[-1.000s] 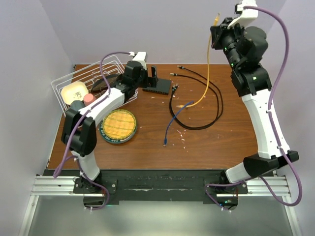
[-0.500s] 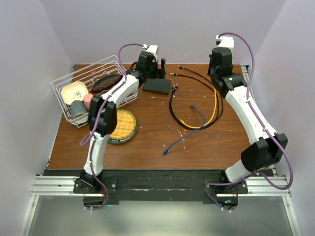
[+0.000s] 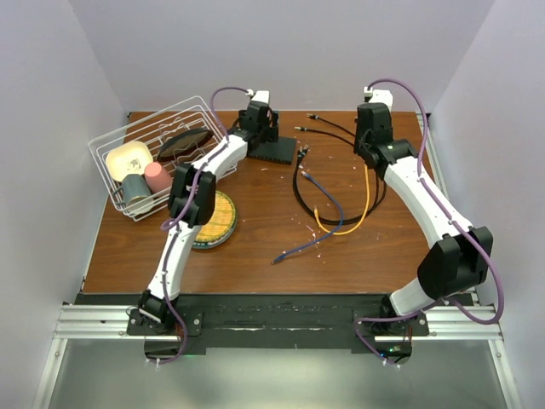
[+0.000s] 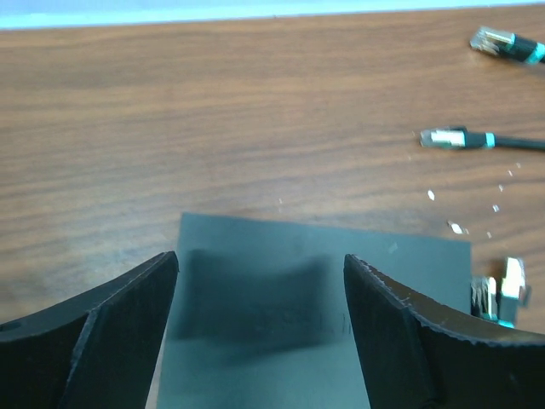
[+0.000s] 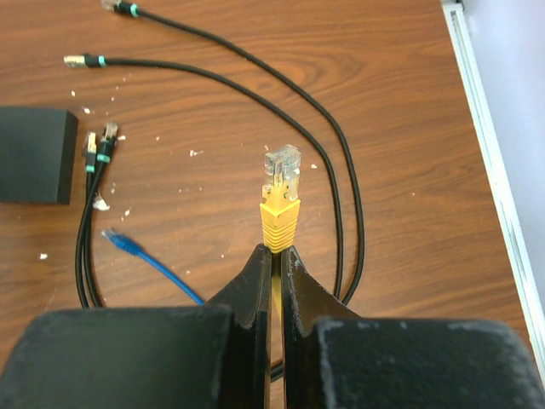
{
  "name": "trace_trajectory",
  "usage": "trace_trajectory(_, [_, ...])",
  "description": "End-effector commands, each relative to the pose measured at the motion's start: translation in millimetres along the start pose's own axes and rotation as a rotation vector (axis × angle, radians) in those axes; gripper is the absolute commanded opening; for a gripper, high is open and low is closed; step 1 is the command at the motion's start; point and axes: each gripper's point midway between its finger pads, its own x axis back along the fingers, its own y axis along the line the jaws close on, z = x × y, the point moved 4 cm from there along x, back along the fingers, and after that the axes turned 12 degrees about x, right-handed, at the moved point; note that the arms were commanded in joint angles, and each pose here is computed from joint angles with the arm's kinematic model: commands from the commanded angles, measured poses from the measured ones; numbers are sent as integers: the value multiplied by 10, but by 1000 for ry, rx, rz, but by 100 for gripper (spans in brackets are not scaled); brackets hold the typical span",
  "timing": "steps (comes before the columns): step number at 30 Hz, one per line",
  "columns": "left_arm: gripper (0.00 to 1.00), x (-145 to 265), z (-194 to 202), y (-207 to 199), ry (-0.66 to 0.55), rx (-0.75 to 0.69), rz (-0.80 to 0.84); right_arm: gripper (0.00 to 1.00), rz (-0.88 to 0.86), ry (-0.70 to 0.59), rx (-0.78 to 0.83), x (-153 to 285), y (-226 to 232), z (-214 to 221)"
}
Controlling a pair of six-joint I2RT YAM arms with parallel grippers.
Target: Insert the plug into the switch port
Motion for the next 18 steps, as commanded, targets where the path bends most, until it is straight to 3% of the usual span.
trace_trajectory(1, [81, -36, -353, -38, -125, 8, -8, 0, -25, -57, -36, 173, -53, -111])
trace_trajectory(12, [79, -174, 36, 105, -20, 19, -55, 0, -40, -76, -41, 266, -81, -107])
trace_trajectory(18, [74, -160, 229, 46, 57, 45, 2, 0, -68, -71, -45, 334, -72, -68])
